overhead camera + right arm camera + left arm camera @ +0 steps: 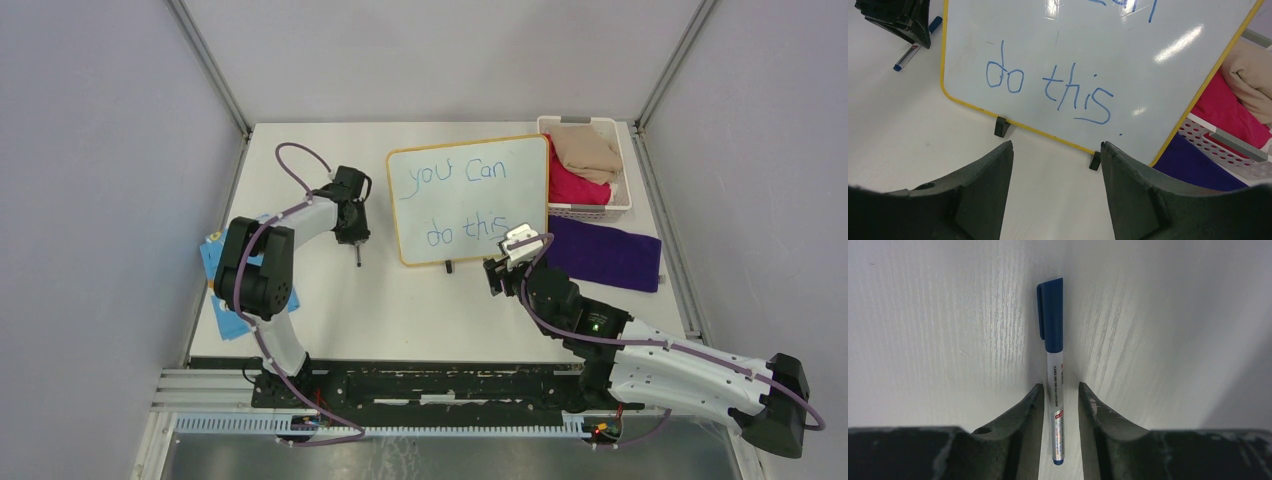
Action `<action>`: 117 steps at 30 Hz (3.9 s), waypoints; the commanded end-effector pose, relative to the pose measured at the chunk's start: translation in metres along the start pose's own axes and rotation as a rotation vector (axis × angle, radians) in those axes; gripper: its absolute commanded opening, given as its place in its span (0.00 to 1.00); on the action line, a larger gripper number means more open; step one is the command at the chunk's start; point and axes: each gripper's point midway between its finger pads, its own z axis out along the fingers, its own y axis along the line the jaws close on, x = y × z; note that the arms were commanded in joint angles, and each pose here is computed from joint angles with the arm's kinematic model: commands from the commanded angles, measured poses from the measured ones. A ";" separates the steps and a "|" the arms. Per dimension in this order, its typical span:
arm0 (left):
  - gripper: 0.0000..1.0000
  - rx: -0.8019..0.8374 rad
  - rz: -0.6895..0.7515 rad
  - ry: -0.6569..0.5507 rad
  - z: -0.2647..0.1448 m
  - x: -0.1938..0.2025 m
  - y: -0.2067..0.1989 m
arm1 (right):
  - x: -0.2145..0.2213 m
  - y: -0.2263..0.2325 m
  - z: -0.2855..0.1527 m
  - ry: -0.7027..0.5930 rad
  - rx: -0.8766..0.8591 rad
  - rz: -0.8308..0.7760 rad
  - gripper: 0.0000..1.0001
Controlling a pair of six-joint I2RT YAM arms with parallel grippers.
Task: Write a sentence on the whiteboard
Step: Place the whiteboard marker at the center of the board, then move the whiteboard to the center of the board.
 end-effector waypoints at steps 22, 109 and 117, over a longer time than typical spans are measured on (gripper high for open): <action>1.00 0.185 -0.111 -0.792 -0.223 -0.067 0.001 | 0.019 -0.002 0.031 0.067 0.007 0.079 0.68; 0.98 0.280 -0.043 -0.852 -0.248 -0.057 -0.026 | 0.124 0.001 0.167 0.369 0.053 0.231 0.53; 0.97 0.289 -0.044 -0.847 -0.246 -0.057 -0.029 | 0.122 0.001 0.163 0.367 0.043 0.226 0.54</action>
